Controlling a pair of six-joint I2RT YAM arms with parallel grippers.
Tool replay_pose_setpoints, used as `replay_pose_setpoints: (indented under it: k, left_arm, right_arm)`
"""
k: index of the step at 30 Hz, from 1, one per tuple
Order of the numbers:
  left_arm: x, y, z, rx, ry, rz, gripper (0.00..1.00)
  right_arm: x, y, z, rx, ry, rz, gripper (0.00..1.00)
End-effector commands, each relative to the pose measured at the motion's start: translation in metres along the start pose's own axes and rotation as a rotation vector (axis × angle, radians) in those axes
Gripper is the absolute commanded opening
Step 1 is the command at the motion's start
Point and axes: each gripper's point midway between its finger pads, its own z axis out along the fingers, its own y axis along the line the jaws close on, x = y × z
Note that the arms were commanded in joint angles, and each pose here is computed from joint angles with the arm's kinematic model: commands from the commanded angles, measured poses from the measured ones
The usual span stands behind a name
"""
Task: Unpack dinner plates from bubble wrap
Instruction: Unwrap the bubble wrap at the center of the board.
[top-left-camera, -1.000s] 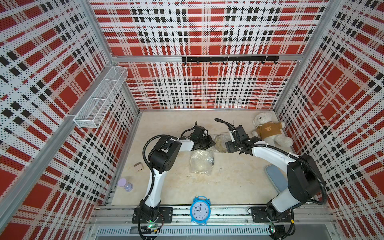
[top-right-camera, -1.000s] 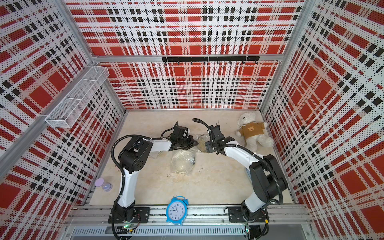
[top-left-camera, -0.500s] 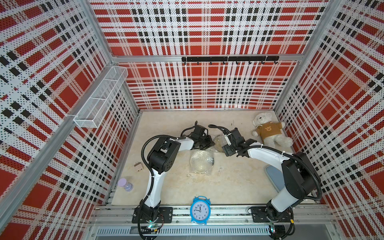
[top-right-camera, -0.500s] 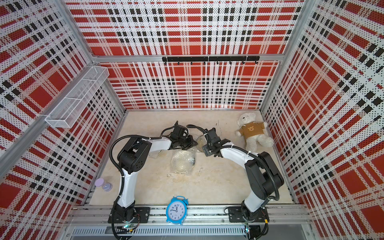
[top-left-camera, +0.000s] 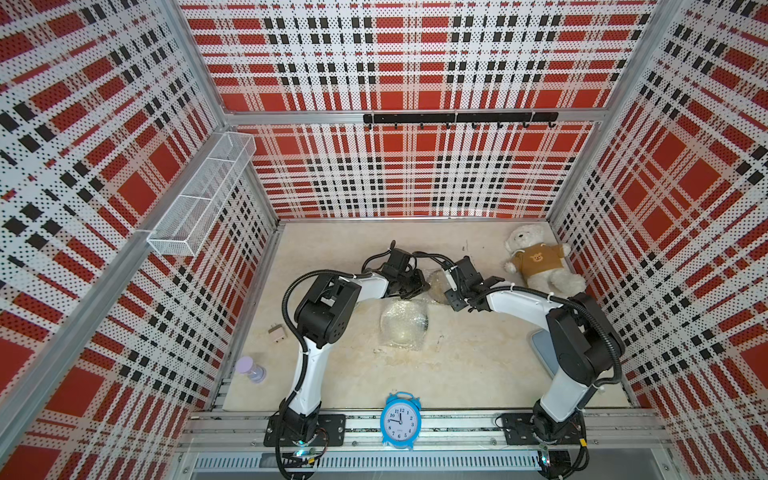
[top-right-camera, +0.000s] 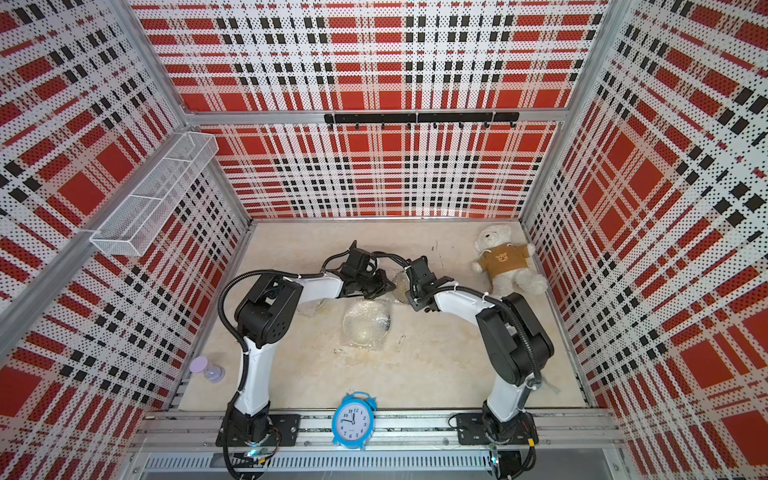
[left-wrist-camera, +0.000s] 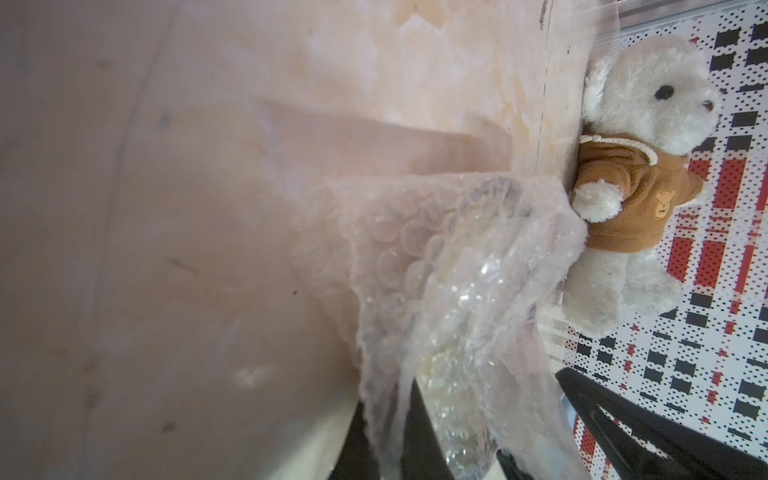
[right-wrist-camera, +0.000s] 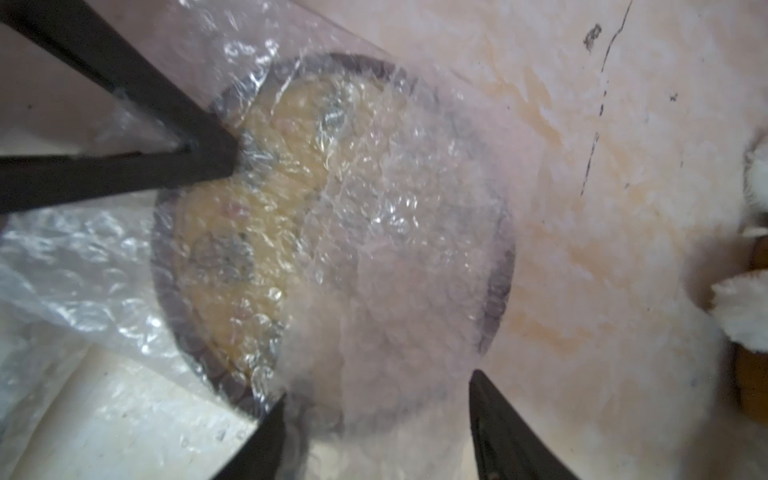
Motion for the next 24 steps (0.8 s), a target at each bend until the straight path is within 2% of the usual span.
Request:
replay_pose_setpoints:
  k: [1, 4, 11, 13, 16, 21, 24]
  left_arm:
    - [-0.009, -0.025, -0.009, 0.056, -0.015, 0.038, 0.05]
    - [-0.008, -0.024, -0.009, 0.057, -0.01, 0.039, 0.05]
    - [-0.01, -0.027, -0.009, 0.068, -0.009, 0.043, 0.05]
    - [-0.01, -0.028, -0.01, 0.072, -0.01, 0.043, 0.05]
    - [-0.011, -0.028, -0.01, 0.073, -0.013, 0.041, 0.05]
    - [-0.012, -0.027, -0.01, 0.077, -0.013, 0.038, 0.05]
    - [-0.011, -0.024, -0.008, 0.073, -0.01, 0.035, 0.05]
  right_arm:
    - [-0.018, -0.002, 0.001, 0.016, -0.055, 0.0, 0.49]
    - [-0.02, 0.0, 0.003, 0.011, -0.053, -0.003, 0.48]
    - [-0.021, 0.004, 0.011, -0.003, -0.026, -0.012, 0.57]
    - [-0.022, 0.006, 0.013, -0.009, -0.025, -0.008, 0.57]
    - [-0.023, 0.008, 0.016, -0.018, -0.022, -0.005, 0.51]
    - [-0.021, 0.009, 0.018, -0.022, -0.022, 0.006, 0.35]
    - [-0.022, 0.008, 0.015, -0.02, -0.04, 0.021, 0.3]
